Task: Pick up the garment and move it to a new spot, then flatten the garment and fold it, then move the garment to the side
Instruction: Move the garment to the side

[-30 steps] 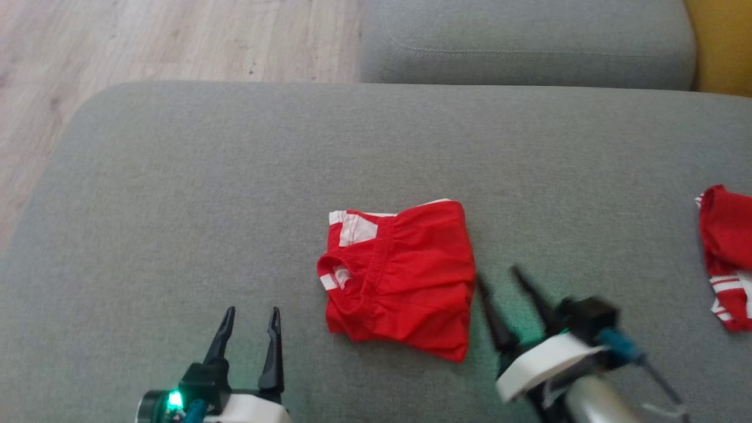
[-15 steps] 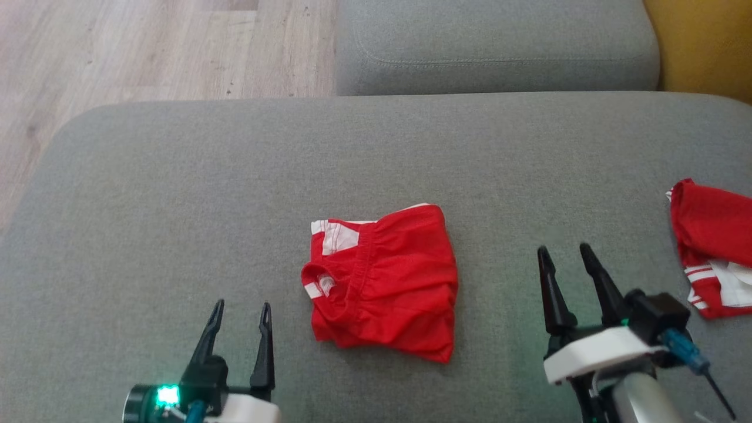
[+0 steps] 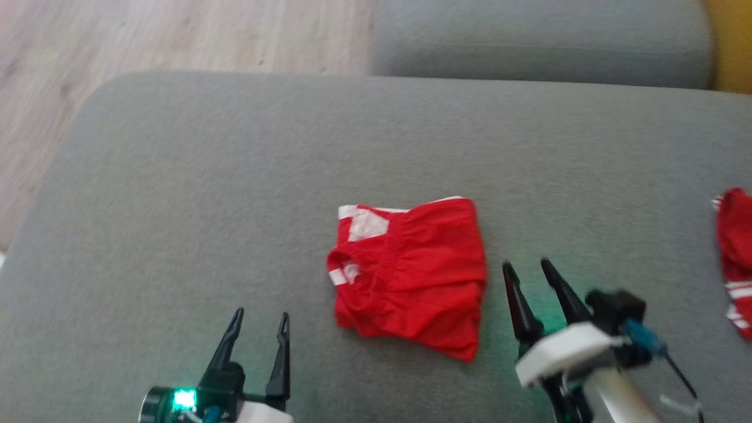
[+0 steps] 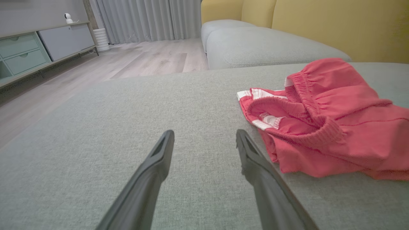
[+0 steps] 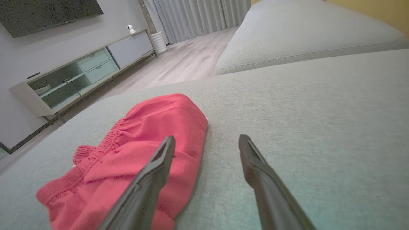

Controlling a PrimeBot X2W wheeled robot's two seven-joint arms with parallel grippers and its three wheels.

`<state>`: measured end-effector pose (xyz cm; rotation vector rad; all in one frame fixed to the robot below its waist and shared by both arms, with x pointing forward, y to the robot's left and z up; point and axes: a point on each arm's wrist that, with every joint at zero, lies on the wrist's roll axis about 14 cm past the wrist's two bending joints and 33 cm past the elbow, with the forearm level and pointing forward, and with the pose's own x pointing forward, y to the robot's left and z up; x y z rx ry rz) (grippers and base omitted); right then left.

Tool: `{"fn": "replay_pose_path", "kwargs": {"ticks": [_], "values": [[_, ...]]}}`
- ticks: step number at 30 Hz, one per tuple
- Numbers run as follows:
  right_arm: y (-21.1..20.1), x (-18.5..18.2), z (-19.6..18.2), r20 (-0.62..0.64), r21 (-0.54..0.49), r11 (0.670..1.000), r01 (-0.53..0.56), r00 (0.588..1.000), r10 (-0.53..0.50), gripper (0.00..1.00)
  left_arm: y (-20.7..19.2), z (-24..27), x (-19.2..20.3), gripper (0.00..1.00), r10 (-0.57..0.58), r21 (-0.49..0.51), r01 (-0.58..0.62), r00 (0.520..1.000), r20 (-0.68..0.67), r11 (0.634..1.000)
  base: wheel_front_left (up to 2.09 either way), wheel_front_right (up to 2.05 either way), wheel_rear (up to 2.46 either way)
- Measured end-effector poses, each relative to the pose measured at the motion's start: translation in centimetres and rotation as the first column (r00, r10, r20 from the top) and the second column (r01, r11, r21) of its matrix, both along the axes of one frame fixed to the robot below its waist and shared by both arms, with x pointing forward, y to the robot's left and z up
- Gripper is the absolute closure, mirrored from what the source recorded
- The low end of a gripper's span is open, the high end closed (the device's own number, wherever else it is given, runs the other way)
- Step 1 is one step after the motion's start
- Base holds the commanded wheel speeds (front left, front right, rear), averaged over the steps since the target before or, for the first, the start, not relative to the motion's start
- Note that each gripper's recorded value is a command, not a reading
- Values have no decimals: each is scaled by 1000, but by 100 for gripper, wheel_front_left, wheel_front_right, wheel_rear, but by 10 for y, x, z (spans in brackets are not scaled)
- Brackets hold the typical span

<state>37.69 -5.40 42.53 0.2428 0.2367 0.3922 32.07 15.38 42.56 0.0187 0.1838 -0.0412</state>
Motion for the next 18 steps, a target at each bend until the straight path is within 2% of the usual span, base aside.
{"fn": "replay_pose_path", "kwargs": {"ticks": [5, 10, 11, 12, 18], "values": [[26, 26, -15, -49, -38, 996, -81, 996, 79, 0, 12, -7, -3, 0, 39, 0, -39, 999, -29, 999, 0, 0, 0], [45, 7, -63, -205, -90, 979, -184, 965, 162, 0, 27, -16, -12, 0, 91, 3, -91, 994, -63, 996, 0, 0, 0], [48, 8, -65, -212, -88, 977, -193, 962, 171, 45, 29, -17, -13, 0, 100, 0, -100, 993, -68, 995, 0, 0, 0], [51, 10, -65, -214, -90, 975, -203, 960, 180, 100, 30, -18, -13, 0, 104, 0, -105, 992, -71, 995, 0, 0, 0], [43, 25, -53, -187, -87, 983, -160, 972, 142, 100, 20, -16, -5, 0, 72, -22, -74, 995, -63, 997, 0, 0, 0]]}}
